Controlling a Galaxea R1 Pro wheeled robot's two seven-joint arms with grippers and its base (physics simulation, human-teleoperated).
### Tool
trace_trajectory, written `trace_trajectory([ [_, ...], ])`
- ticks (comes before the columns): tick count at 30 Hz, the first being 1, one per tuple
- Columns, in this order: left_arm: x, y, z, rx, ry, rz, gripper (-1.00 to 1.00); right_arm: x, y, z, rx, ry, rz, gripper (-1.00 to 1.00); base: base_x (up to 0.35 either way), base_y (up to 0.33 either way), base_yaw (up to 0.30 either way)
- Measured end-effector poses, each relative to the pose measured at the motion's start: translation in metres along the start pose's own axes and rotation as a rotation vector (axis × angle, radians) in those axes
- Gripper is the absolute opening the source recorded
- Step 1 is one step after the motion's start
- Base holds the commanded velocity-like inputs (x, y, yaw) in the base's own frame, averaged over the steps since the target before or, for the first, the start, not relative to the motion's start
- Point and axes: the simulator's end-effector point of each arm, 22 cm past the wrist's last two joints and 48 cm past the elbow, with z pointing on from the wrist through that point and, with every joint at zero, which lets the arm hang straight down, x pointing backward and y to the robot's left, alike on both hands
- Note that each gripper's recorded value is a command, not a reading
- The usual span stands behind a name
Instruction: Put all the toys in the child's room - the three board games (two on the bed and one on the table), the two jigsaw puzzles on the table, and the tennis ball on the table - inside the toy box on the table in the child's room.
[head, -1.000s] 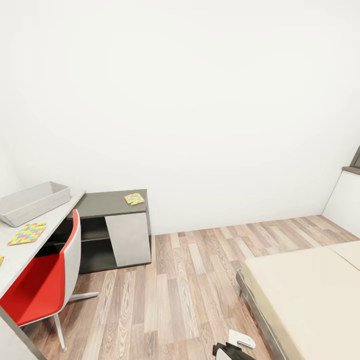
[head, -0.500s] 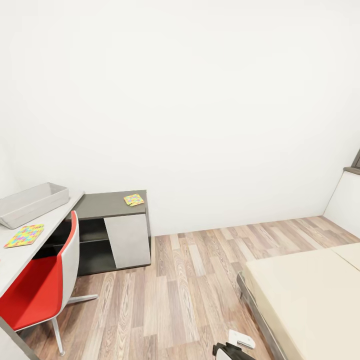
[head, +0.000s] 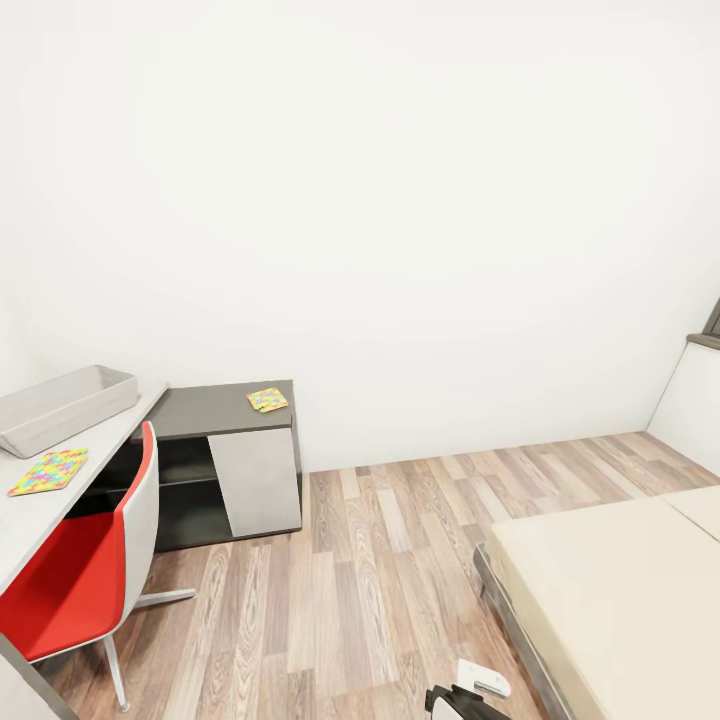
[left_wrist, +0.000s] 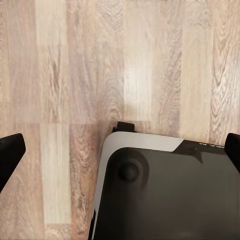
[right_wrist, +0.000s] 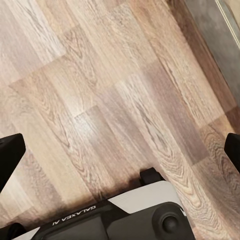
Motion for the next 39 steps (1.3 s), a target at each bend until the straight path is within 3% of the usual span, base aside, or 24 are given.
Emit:
trace_trajectory([
  [9,-0.003,0.002,0.000,-0.004,-0.002,-0.005,1.00,-0.002,0.000,0.000,0.000,-0.008,0.003,1.00,0.000,0.000,0.000],
  [20,-0.017,0.000,0.002,-0.002,-0.022,-0.009,1.00,-0.016,-0.002,0.000,0.004,-0.069,0.027,1.00,0.000,0.000,0.000],
  [39,-0.108,0.002,-0.001,-0.034,-0.178,-0.032,1.00,-0.028,-0.006,0.000,0.005,-0.140,0.057,1.00,0.000,0.000,0.000],
])
